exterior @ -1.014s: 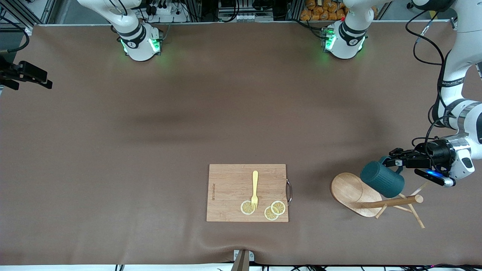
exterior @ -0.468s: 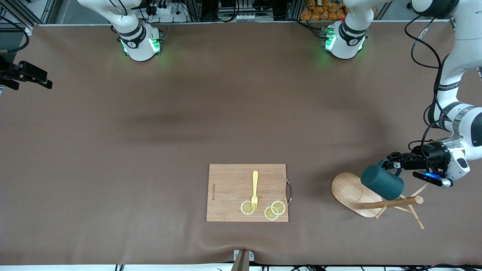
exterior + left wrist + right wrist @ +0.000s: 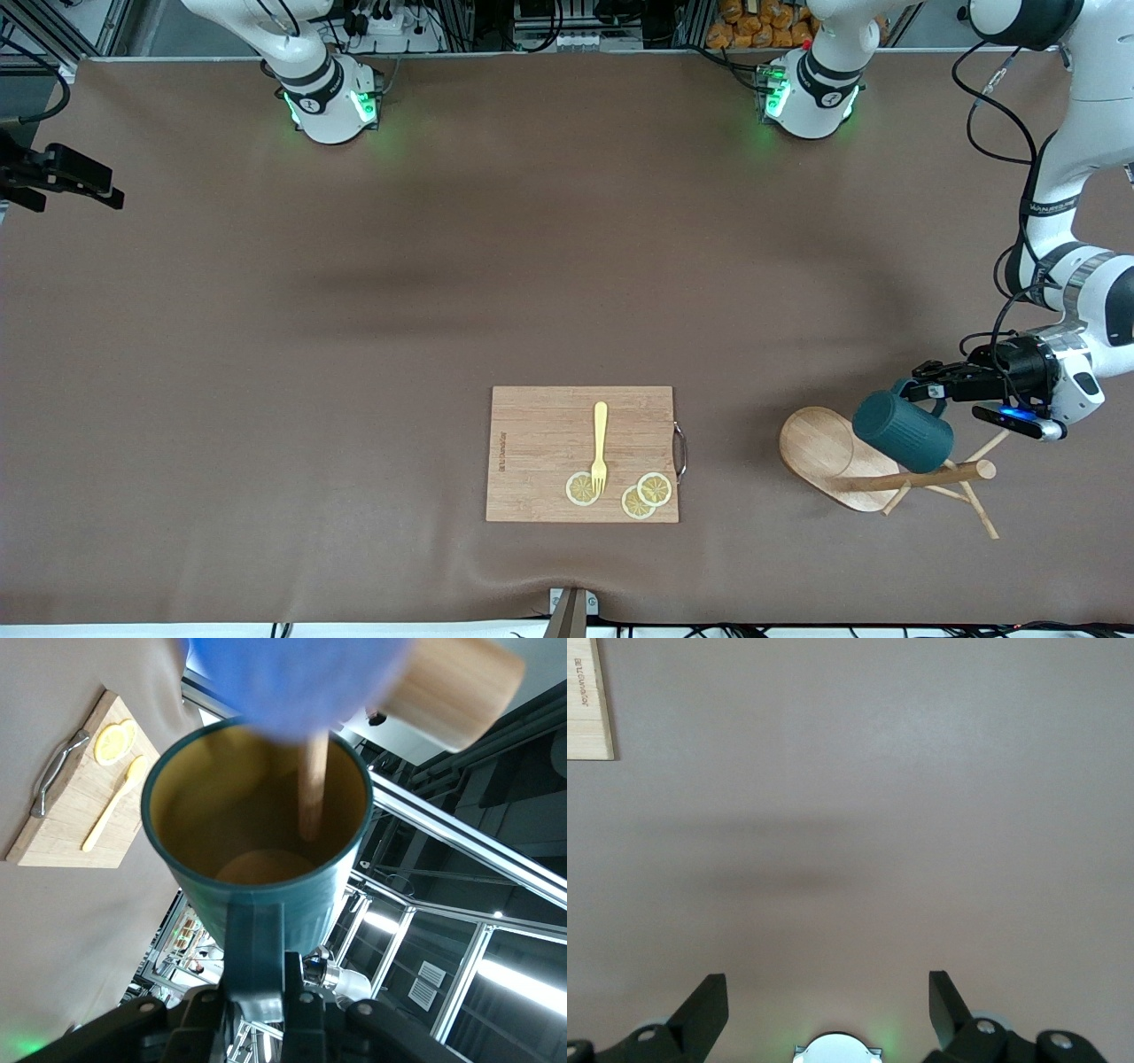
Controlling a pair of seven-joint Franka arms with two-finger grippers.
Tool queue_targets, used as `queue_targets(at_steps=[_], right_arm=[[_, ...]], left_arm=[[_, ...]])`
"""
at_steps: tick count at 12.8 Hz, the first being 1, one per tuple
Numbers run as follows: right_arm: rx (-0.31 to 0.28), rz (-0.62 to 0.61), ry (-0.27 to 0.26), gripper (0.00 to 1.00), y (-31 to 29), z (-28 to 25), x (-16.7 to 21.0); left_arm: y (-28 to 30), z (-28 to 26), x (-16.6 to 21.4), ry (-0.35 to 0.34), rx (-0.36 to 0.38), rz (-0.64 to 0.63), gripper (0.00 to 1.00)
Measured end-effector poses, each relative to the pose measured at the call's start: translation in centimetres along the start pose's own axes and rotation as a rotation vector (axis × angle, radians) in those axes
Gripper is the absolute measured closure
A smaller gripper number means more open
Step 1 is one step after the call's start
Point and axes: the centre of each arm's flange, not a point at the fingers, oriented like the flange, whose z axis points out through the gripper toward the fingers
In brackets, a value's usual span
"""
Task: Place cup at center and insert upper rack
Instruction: 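Lower the mug handle onto a stand peg with the left gripper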
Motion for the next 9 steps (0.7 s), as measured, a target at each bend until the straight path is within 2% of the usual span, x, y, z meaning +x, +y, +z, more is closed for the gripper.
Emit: queue_targets(at_steps=[6, 9], right_arm=[[0.0, 0.0, 0.0, 0.0, 0.0, 0.0, 0.0], [0.0, 0.002, 0.001, 0.0, 0.1, 0.0, 0.0]], left_arm=[[-1.9, -0.7, 1.0, 0.008, -0.062, -0.004, 0.79], [-2.1, -0.7, 1.1, 0.004, -0.068, -0.005, 0.79]])
